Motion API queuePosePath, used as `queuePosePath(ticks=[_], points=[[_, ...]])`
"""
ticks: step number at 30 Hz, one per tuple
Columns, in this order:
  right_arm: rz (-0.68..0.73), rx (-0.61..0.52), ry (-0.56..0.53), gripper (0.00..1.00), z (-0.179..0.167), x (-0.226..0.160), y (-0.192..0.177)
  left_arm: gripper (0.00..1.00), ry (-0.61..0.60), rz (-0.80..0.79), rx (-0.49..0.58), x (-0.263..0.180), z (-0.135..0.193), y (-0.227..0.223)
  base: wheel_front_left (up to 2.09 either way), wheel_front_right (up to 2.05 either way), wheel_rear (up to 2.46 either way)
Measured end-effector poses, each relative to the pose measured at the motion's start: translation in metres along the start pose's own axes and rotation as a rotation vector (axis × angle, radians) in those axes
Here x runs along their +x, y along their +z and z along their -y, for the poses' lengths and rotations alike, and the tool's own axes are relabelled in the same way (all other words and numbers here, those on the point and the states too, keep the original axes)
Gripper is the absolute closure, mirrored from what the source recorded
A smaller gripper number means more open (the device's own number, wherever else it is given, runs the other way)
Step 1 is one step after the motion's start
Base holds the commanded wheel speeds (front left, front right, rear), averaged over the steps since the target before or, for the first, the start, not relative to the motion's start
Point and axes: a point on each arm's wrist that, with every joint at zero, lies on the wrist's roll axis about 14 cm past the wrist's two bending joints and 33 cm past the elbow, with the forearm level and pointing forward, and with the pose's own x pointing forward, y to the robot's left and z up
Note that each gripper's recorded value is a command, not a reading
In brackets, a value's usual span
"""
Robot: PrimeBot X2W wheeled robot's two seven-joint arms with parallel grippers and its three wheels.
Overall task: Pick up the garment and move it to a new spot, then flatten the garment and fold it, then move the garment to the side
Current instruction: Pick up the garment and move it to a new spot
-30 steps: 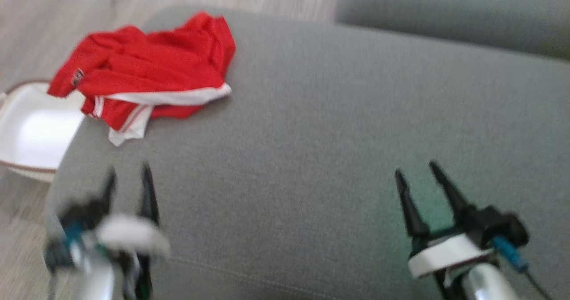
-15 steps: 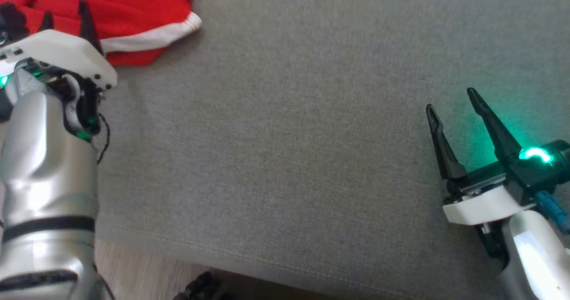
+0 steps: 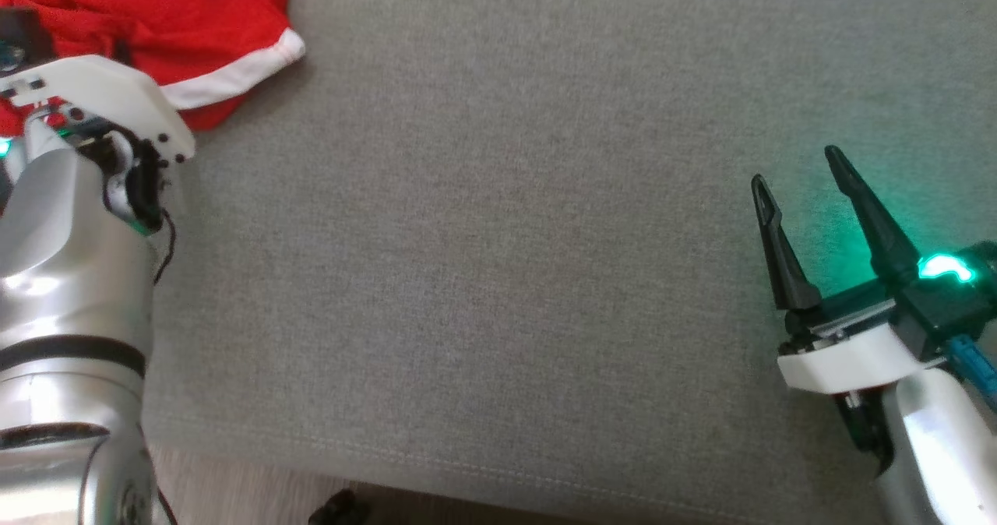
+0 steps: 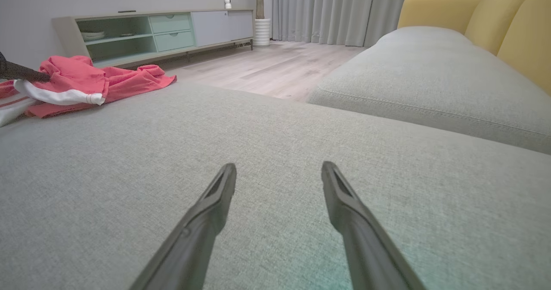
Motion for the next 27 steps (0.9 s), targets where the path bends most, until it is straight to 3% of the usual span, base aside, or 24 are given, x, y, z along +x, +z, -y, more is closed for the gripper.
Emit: queuePosePath(ticks=[10,16,22,27], points=[[0.006,0.052,-0.052,0.0,-0.016,-0.029,0.019,1.0,-0.073,0.312,0.014,-0.043,-0.006,0.088,0.0,0.0,0.0],[0.063,0.061,-0.066,0.0,-0.034,-0.051,0.048,1.0,-0.199,0.569,0.03,-0.105,0.008,0.177,0.0,0.0,0.0],[0.11,0.067,-0.107,0.0,-0.037,-0.072,0.067,1.0,-0.401,0.727,0.001,-0.176,0.052,0.235,0.0,0.0,0.0],[0.119,0.076,-0.171,0.0,-0.027,-0.089,0.069,1.0,-0.637,0.732,0.01,-0.229,0.113,0.229,0.0,0.0,0.0]])
